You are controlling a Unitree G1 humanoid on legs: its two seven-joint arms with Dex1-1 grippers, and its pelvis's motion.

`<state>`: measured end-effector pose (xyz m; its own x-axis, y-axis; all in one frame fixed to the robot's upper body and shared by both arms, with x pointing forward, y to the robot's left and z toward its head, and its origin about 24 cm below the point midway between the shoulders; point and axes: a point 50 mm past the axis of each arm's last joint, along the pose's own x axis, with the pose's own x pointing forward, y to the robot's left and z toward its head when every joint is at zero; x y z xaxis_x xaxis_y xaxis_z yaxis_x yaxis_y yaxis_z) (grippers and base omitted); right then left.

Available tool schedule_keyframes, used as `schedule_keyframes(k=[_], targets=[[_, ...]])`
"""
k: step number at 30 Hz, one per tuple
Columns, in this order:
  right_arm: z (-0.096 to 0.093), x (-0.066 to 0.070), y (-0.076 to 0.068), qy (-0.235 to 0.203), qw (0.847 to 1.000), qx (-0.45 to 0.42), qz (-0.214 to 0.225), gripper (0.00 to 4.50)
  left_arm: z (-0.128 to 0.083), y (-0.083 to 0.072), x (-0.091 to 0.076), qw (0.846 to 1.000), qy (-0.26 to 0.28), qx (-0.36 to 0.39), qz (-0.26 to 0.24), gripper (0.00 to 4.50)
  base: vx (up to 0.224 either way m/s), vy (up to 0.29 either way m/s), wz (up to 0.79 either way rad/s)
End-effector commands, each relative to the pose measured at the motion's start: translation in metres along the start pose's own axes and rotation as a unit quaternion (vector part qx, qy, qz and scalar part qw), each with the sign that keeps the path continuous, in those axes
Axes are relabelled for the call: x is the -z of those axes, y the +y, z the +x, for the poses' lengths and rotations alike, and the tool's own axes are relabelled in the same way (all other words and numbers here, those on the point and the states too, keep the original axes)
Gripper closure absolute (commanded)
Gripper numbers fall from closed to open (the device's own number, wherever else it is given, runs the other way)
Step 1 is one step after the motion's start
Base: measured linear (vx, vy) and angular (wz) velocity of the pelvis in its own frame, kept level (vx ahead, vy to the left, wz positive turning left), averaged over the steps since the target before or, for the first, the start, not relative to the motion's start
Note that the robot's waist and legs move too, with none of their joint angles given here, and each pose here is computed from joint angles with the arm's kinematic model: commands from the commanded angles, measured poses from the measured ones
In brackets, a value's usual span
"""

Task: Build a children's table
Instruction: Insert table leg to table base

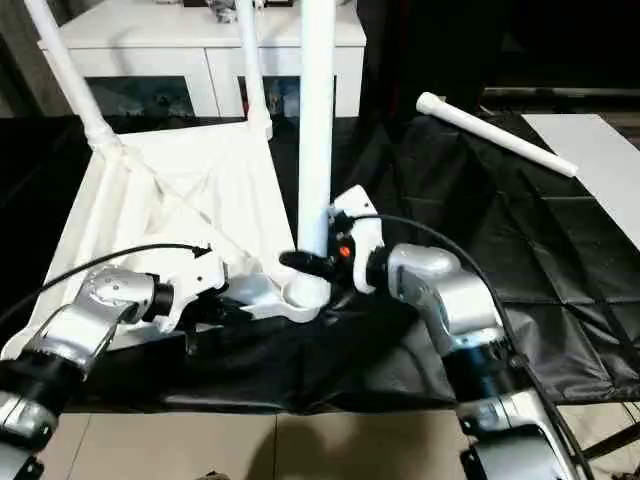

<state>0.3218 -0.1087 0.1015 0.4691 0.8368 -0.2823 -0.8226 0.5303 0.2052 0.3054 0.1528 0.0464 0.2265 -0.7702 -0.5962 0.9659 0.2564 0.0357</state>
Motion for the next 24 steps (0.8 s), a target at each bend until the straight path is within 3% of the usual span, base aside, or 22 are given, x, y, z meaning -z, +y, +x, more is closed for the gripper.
schedule_keyframes(k=[1, 11, 17, 24], targets=[[0.003, -0.006, 0.001, -0.01, 1.0, -0.012, -0.002, 2.62, 0.007, -0.009, 0.008, 0.999, 0.001, 0.022, -0.028, 4.5, 0.0, 0.0, 0.0], [0.008, 0.016, -0.002, -0.004, 0.999, -0.004, 0.042, 2.62, 0.0, -0.001, 0.002, 0.999, -0.002, -0.013, -0.038, 4.5, 0.0, 0.0, 0.0], [0.006, 0.035, -0.007, -0.039, 0.996, 0.032, 0.078, 2.62, -0.001, 0.002, -0.004, 0.999, -0.021, -0.03, -0.034, 4.5, 0.0, 0.0, 0.0], [0.002, 0.058, -0.004, -0.072, 0.991, 0.058, 0.1, 2.63, -0.002, 0.005, -0.005, 0.997, -0.036, -0.052, -0.043, 4.5, 0.0, 0.0, 0.0]])
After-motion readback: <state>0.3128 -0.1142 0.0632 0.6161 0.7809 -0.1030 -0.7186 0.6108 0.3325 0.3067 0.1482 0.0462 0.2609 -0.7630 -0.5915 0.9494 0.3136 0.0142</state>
